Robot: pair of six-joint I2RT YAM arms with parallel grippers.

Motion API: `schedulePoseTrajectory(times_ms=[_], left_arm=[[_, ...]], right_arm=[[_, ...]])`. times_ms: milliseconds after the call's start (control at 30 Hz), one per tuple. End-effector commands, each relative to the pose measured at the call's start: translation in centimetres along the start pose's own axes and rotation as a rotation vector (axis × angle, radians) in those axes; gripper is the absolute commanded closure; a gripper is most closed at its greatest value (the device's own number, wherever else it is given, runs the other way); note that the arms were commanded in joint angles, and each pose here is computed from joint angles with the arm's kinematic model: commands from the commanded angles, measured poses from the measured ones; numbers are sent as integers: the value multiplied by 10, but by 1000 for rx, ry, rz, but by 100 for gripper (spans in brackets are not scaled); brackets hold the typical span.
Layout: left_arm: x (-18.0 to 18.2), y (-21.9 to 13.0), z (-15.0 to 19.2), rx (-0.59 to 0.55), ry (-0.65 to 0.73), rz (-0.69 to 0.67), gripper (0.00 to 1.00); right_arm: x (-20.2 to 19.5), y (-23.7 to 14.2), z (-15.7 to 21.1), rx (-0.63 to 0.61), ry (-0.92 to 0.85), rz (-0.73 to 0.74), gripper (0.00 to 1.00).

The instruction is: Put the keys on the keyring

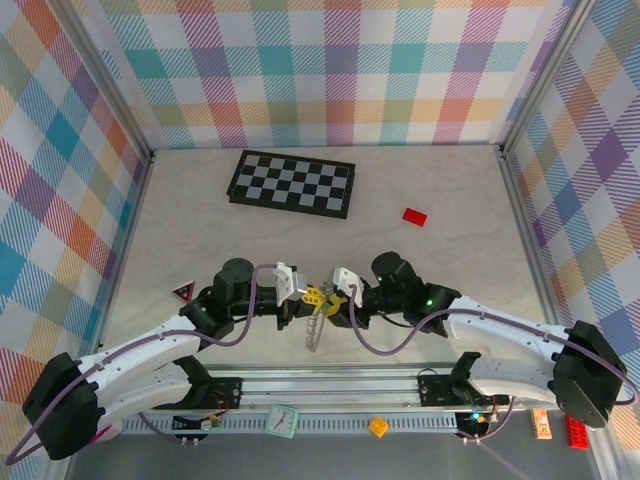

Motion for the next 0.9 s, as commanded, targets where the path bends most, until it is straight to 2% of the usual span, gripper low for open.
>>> schedulePoseTrajectory(times_ms=[0, 267, 333, 700, 867], left_arm=[[0, -2, -17, -65, 43, -9, 100], [3, -3, -15, -49, 46, -27, 100], [3, -3, -14, -40, 46, -27, 100], [6, -2, -11, -7, 58, -35, 100], [6, -3, -10, -2, 63, -43, 100]], right_arm=[[6, 1, -5, -39, -10, -39, 76], [0, -6, -3, -12, -12, 22, 100], [-4, -10, -2, 4, -3, 60, 100], [1, -21, -17, 60, -3, 68, 100], [-6, -23, -13, 128, -6, 115, 100]])
Point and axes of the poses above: each hand's point on the last joint's axis, 136 mm out from that joint toward the fingers, its own y axis out along the fingers, its own x axis along the line the jaws close on, z = x × y, the point moved 1 cm from there along -y, back along the fingers, and after that the axes turned 10 degrees about y, right-handed, at the moved point
